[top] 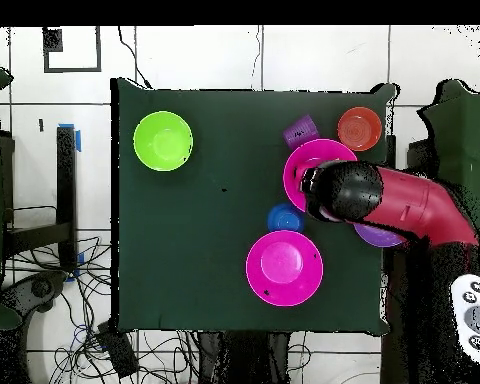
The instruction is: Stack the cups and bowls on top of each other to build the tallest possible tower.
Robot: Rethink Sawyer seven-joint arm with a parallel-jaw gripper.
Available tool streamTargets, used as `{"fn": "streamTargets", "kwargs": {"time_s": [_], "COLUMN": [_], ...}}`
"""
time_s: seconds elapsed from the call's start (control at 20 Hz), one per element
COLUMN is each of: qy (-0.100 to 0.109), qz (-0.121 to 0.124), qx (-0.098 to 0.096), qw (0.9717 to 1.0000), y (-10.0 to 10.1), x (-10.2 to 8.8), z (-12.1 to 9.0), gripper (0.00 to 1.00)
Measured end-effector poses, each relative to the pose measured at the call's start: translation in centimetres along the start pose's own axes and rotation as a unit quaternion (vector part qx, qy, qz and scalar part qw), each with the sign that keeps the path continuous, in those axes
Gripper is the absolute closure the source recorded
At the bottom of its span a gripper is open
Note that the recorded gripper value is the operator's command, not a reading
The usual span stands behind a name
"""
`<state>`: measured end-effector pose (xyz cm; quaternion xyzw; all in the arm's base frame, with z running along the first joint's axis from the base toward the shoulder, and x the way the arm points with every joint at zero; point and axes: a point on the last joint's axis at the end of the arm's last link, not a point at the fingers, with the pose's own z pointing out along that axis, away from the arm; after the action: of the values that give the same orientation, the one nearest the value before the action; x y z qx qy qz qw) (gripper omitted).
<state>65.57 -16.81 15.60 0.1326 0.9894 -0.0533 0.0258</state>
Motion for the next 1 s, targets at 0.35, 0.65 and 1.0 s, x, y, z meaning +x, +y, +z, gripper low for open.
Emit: {"fn": "streamTargets", "kwargs": {"time_s": [0.35,0.65,1.0], "qy": [0.006,0.010,0.018], "qz": [-0.005,-0.002,-0.006], "qx": [-0.005,-0.006,-0.008], "qw": [1.0000,0.9999,0.9998], "y": [1.3,1.4,4.0], "x": [0.4,0.7,1.3], "z": [0.3,0.5,1.8], "gripper": [0.00,0.00,0.00]}}
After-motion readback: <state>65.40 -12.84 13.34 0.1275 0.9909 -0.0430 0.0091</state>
